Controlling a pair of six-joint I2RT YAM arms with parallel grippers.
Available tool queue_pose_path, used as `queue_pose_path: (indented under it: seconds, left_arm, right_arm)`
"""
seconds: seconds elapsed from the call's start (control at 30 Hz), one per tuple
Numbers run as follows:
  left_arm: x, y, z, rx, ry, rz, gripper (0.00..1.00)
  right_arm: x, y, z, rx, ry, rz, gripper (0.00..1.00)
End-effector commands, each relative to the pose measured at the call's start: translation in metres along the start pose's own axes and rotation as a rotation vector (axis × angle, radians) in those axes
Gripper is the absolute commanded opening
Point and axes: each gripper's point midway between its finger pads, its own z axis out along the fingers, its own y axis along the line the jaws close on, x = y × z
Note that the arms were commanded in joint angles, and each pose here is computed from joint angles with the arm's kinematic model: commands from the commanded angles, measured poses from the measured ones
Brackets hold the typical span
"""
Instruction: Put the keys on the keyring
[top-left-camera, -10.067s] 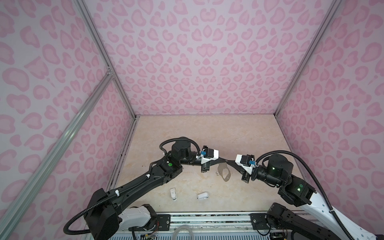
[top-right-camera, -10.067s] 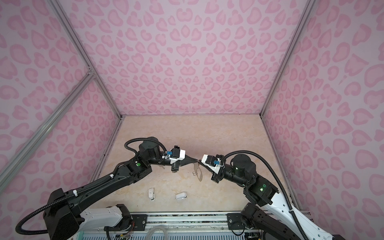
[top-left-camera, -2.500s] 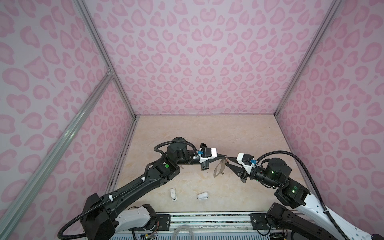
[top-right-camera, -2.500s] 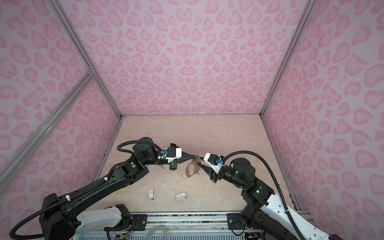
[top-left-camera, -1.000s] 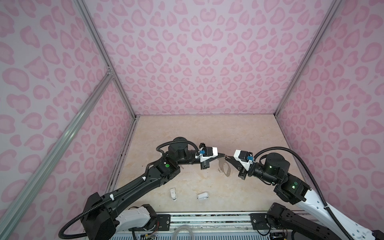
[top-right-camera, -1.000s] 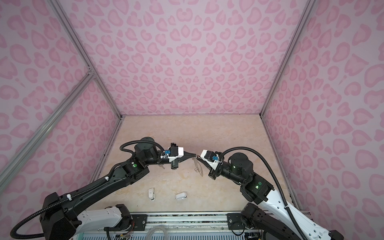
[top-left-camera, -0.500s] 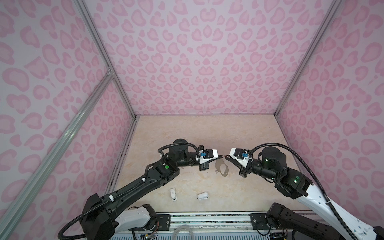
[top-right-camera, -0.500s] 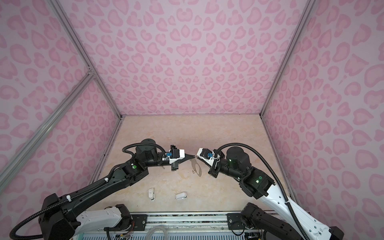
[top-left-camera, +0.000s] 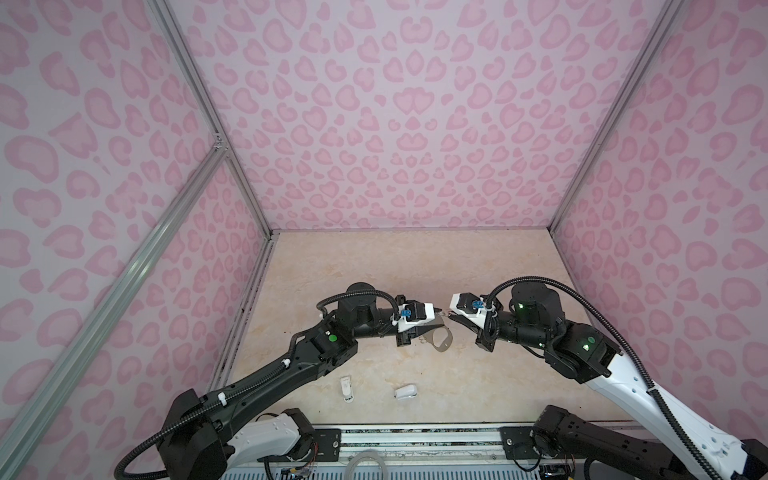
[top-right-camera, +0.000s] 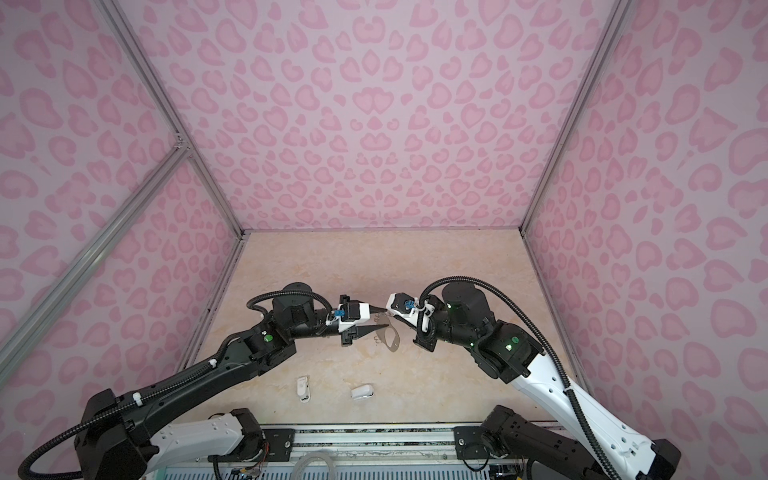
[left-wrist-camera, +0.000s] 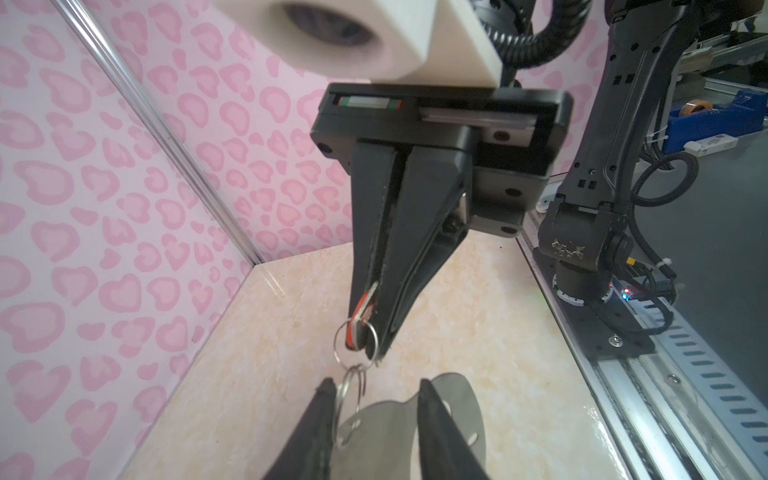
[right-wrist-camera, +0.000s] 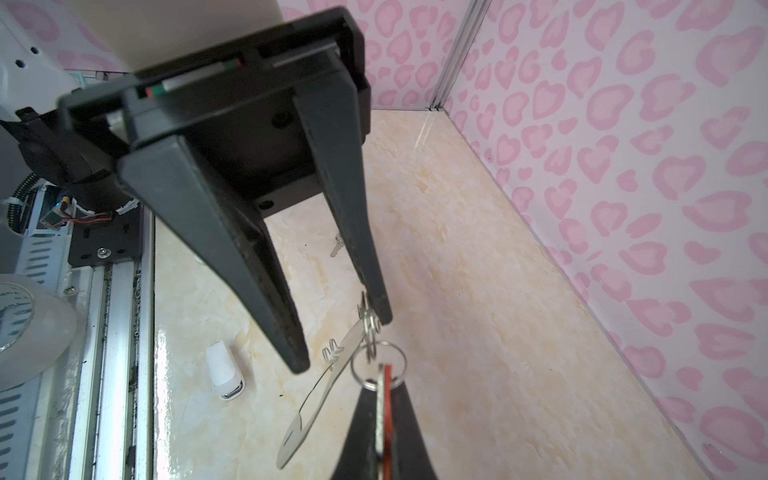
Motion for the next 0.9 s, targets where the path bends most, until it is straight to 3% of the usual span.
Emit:
queue_pose_path:
  seconds: [0.0, 0.2, 0.4, 0.57, 0.67, 0.77, 0.87]
  left_arm:
    - [0.011, 0.020, -0.007, -0.098, 0.022, -0.051, 0.51]
    - [0.054, 0.075, -0.046, -0.402, 0.144, -0.188, 0.57]
    - [0.084, 0.131, -0.118, -0.763, 0.177, -0.452, 0.61]
    - [0.100, 0.137, -0.143, -0.854, 0.252, -0.514, 0.65]
    - [0.101, 0.134, -0.142, -0.839, 0.241, -0.562, 0.70]
    - [0.103, 0.136, -0.146, -0.869, 0.223, -0.596, 0.86]
    - [0.103, 0.133, -0.143, -0.848, 0.226, -0.607, 0.86]
  right_arm:
    - [0.006, 0.001, 0.006, -0.023, 0.043, -0.030, 0.00]
    - [0.025, 0.003, 0.049, -0.117, 0.141, -0.061, 0.00]
    - [0.005, 0.009, 0.086, -0.230, 0.078, -0.070, 0.00]
    - [0.015, 0.004, 0.115, -0.270, 0.076, -0.004, 0.00]
    - [0.051, 0.001, 0.130, -0.300, 0.166, 0.050, 0.00]
    - [0.090, -0.008, 0.136, -0.303, 0.267, 0.098, 0.00]
    - [0.126, -0.018, 0.137, -0.302, 0.366, 0.148, 0.00]
